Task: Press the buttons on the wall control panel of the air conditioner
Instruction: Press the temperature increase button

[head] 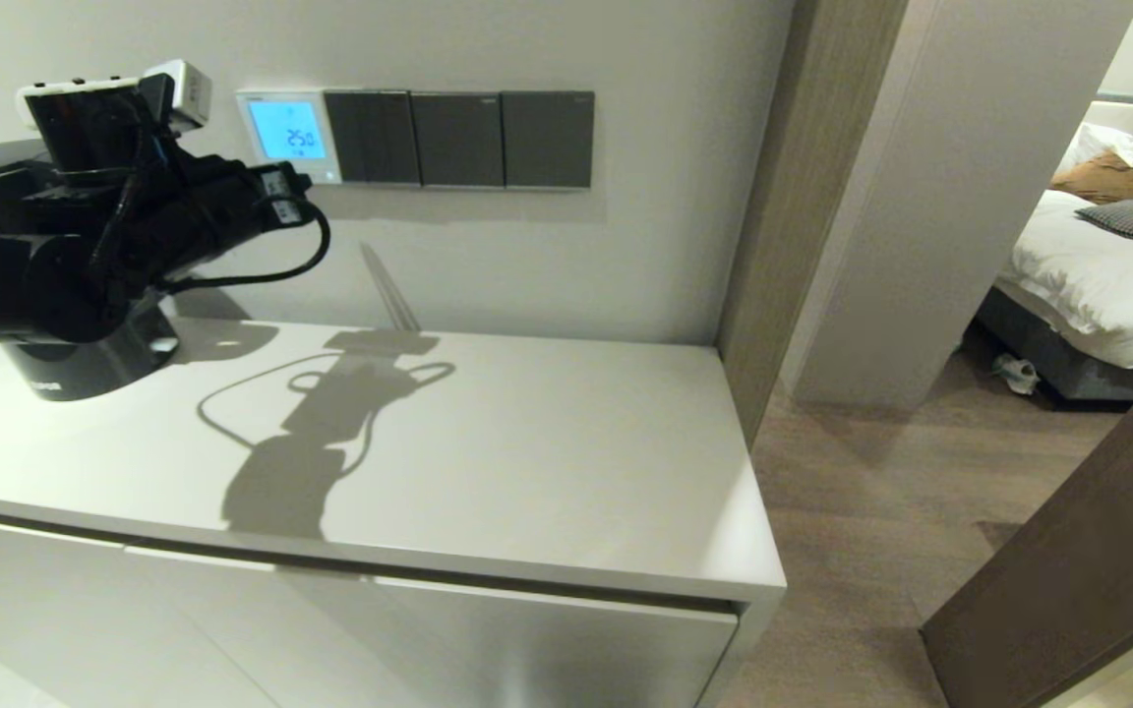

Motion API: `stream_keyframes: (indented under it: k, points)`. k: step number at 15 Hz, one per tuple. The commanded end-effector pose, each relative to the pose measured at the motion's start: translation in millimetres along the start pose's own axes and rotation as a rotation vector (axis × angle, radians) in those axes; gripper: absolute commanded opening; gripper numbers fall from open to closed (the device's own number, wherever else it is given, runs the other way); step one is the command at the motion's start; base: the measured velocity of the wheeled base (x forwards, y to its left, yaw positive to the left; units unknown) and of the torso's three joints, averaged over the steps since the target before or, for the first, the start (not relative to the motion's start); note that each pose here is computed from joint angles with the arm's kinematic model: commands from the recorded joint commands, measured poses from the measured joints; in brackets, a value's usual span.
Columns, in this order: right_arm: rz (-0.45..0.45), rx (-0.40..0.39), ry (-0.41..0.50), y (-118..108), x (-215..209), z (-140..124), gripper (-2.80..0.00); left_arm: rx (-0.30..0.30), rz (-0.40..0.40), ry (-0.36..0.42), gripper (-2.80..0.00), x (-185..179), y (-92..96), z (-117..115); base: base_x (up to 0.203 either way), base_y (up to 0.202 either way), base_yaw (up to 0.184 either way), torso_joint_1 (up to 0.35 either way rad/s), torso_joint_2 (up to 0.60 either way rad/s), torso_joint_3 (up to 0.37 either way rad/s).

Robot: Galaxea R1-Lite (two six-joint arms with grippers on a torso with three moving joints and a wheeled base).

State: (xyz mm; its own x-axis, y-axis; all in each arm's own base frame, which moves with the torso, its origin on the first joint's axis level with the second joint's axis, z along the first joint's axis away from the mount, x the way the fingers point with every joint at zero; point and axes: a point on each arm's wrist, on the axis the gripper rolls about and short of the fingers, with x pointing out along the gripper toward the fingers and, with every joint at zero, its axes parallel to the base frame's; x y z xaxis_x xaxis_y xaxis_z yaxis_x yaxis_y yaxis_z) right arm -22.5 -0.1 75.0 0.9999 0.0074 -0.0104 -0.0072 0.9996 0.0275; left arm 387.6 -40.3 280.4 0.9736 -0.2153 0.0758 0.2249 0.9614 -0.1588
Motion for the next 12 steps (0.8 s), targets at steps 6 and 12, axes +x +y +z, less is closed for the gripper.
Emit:
stream_keyframes:
  k: [6, 12]
  points:
    - [0.0, 0.0, 0.003, 0, 0, 0, -2.8, -0.003, -0.001, 0.012, -2.8, 7, 0.2, -8, 0.0, 0.0, 0.0, 0.0, 0.0, 0.0]
    - [0.0, 0.0, 0.003, 0, 0, 0, -2.8, -0.005, 0.003, 0.013, -2.8, 17, 2.6, -13, 0.0, 0.0, 0.0, 0.0, 0.0, 0.0]
